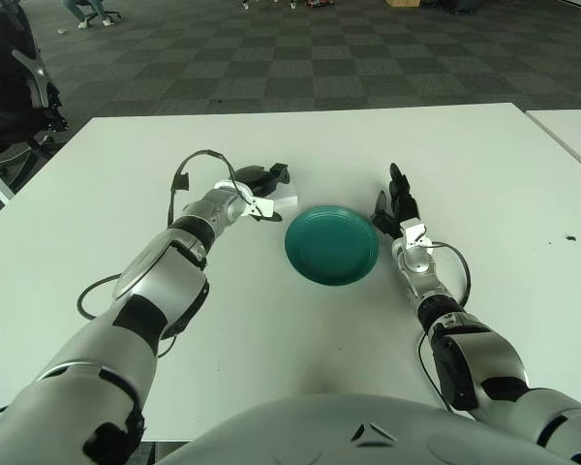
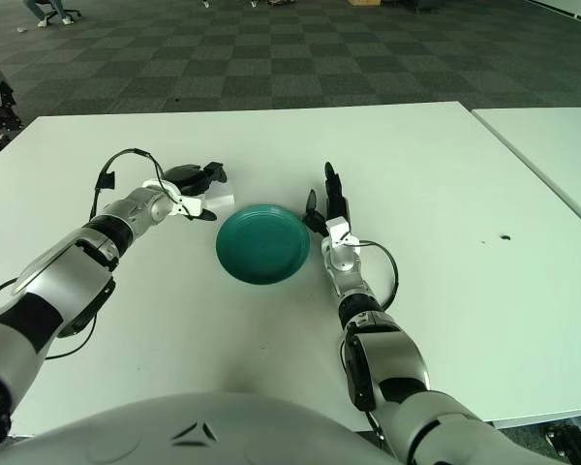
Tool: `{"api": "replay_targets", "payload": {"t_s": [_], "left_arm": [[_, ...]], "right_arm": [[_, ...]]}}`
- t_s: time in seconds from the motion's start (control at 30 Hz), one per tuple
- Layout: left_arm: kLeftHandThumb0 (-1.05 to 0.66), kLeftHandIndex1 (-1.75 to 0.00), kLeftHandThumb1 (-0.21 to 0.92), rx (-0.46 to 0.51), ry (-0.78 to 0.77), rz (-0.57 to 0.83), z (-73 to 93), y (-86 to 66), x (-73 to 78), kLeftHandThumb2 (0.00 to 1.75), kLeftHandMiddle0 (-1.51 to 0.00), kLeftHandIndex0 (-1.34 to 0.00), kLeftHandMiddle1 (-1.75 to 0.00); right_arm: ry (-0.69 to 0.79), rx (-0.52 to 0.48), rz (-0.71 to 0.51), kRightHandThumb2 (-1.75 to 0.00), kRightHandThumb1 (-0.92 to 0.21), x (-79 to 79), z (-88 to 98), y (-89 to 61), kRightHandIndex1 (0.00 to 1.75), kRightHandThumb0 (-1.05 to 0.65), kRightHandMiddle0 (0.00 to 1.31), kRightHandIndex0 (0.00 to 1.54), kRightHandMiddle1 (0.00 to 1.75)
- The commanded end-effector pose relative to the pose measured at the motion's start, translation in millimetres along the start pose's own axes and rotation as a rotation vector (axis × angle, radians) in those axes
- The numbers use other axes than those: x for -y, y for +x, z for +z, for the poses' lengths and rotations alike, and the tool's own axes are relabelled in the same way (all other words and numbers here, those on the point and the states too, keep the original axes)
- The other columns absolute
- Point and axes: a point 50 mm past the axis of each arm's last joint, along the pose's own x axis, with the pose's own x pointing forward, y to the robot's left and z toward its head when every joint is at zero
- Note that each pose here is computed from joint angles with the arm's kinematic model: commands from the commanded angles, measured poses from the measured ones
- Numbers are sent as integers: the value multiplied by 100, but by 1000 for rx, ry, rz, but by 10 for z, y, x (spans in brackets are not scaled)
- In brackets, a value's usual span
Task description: Put the charger into the plate.
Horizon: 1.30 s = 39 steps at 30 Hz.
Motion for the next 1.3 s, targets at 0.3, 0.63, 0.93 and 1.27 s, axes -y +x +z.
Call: {"api": "replay_targets", "payload": {"t_s": [0.3, 0.63, 0.93, 1.27], "left_arm": [[-81, -175, 92, 37, 59, -223, -130, -216, 483, 39, -34, -12, -174], [-80, -175, 92, 64, 82, -247, -154, -255, 478, 41, -34, -14, -175], [-83, -175, 92, 70, 85, -241, -153, -250, 431, 46, -32, -11, -175], [-88, -158, 92, -13, 25, 44, -135, -177, 316, 48, -21, -1, -138]], "right_arm": [[-25, -413, 42, -105, -92, -84, -805, -669, 0, -105, 4, 0, 4], [-54, -396, 51, -107, -92, -98, -784, -653, 0, -105, 4, 0, 5], [-75, -382, 52, -110, -92, -103, -769, -642, 0, -105, 5, 0, 8], [-58, -391, 56, -113, -92, -111, -763, -625, 0, -105, 12, 0, 18]]}}
